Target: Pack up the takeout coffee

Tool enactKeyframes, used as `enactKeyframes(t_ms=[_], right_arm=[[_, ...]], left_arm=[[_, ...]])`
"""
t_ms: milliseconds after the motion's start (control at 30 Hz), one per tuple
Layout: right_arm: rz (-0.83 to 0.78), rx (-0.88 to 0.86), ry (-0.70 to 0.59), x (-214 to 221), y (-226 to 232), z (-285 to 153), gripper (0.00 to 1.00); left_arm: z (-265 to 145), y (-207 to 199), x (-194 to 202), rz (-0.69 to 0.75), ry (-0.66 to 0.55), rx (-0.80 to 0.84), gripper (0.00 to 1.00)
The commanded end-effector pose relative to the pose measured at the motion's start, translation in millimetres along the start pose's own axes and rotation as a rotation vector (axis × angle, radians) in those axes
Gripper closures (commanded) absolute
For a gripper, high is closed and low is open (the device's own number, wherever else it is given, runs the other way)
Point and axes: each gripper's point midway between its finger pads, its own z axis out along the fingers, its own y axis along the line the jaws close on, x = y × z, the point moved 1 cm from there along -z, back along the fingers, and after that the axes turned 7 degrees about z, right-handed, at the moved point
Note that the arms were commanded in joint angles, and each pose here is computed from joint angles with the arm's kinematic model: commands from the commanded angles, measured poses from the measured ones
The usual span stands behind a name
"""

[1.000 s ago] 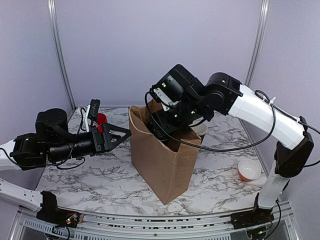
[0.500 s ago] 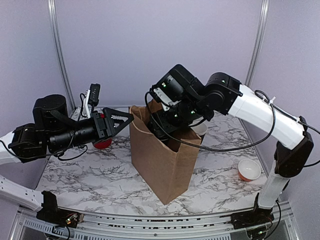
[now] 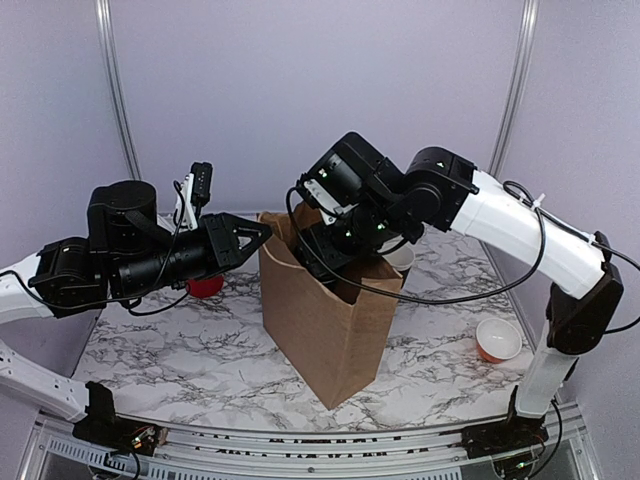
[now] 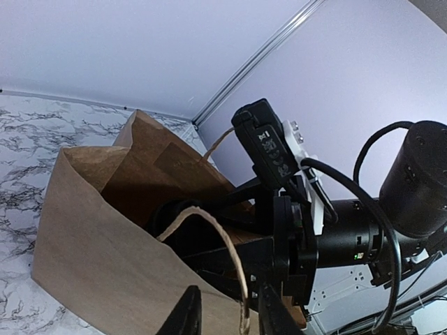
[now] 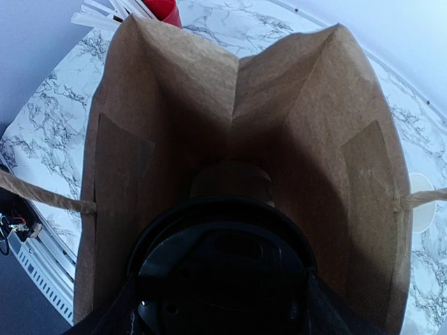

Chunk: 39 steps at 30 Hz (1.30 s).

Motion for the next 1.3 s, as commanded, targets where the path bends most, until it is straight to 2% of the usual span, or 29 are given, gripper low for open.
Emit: enactKeyframes(t_ms=[0,133,467,900,1267], right_arm=[[0.006,-0.020,-0.032,-13,4,-3,0.41],[0.004,-0.023,-0.031,-14,4,-2,0.41],[-0.004,-0.033,-0.018,-22,6,15,0.41],[-0.008,0.016,0.038,-2,-18,38,0.42],[-0.045,0.035,0.045,13,-6,30,0.44]], left_arm=[[-6,2,-6,0.006,-0.013,-0.019,0.84],[-11,3,-6,0.004,-0.011,-0.015,1.00],[-14,-11,10,0.021,0.085,0.080,1.00],[-45,17,2,-0.002,0.029,-0.002,1.00],[-29,17,10,-0.039,0.059,-0.033,1.00]])
